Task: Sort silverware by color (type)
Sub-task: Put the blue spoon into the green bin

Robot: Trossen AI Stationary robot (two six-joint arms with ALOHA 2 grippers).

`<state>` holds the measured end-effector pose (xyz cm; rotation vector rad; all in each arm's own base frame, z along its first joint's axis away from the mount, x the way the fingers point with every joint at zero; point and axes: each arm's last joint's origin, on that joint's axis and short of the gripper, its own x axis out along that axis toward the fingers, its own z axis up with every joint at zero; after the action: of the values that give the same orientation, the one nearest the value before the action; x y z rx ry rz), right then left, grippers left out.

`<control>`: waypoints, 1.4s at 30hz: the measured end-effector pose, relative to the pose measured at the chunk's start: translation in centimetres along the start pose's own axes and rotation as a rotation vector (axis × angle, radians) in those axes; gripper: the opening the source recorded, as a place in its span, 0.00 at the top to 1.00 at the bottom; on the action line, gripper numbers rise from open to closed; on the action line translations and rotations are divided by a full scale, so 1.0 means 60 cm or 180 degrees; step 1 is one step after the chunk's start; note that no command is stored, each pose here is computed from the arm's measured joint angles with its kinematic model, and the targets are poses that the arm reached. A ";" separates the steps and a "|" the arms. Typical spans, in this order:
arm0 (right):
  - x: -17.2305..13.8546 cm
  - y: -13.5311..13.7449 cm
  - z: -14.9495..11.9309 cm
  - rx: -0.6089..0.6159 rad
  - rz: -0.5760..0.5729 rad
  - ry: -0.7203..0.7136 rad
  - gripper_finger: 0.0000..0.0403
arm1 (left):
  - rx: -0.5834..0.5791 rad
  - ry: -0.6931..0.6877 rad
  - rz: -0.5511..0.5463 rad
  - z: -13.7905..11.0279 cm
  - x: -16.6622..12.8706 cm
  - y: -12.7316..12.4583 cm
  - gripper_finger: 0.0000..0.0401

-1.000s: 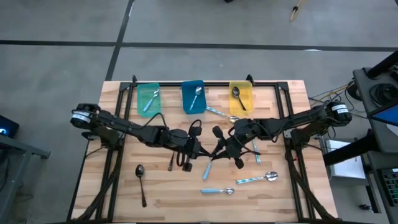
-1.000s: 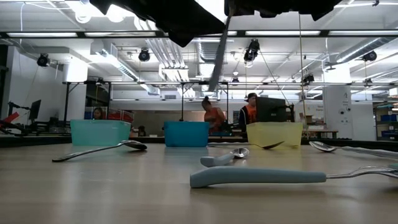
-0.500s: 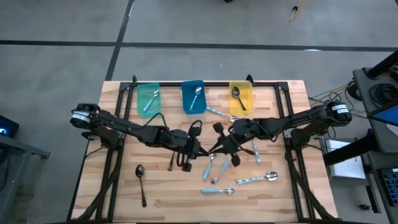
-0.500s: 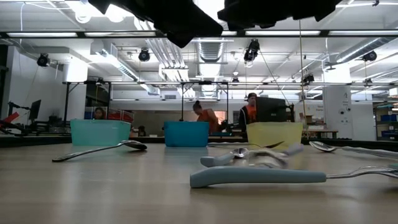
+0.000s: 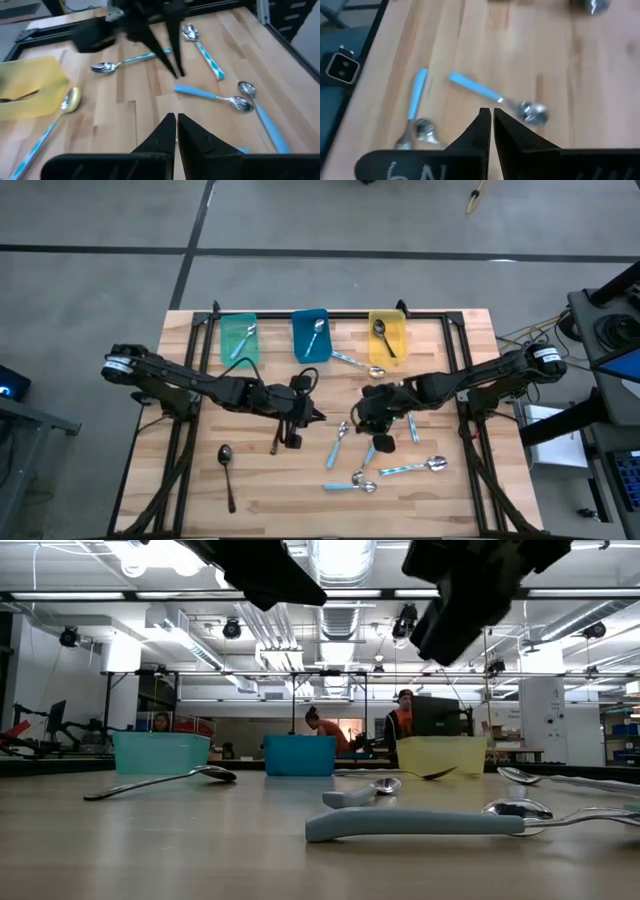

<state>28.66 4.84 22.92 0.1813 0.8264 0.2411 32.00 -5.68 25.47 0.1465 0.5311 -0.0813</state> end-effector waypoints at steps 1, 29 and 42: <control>0.001 0.001 -0.004 0.0149 -0.0003 0.0069 0.97 | -0.0025 0.0003 0.0024 0.000 0.000 0.000 1.00; 0.058 0.094 -0.062 0.0069 -0.0155 0.0634 0.72 | -0.0713 0.0250 0.0031 -0.021 0.021 -0.019 1.00; 0.132 0.095 -0.097 -0.0556 -0.0240 0.0919 0.60 | -0.0556 -0.0045 -0.0090 -0.002 0.008 -0.052 1.00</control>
<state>28.71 12.89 14.93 -0.0506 1.0910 0.2708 31.97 -8.75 24.76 -0.0320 0.5237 -0.0632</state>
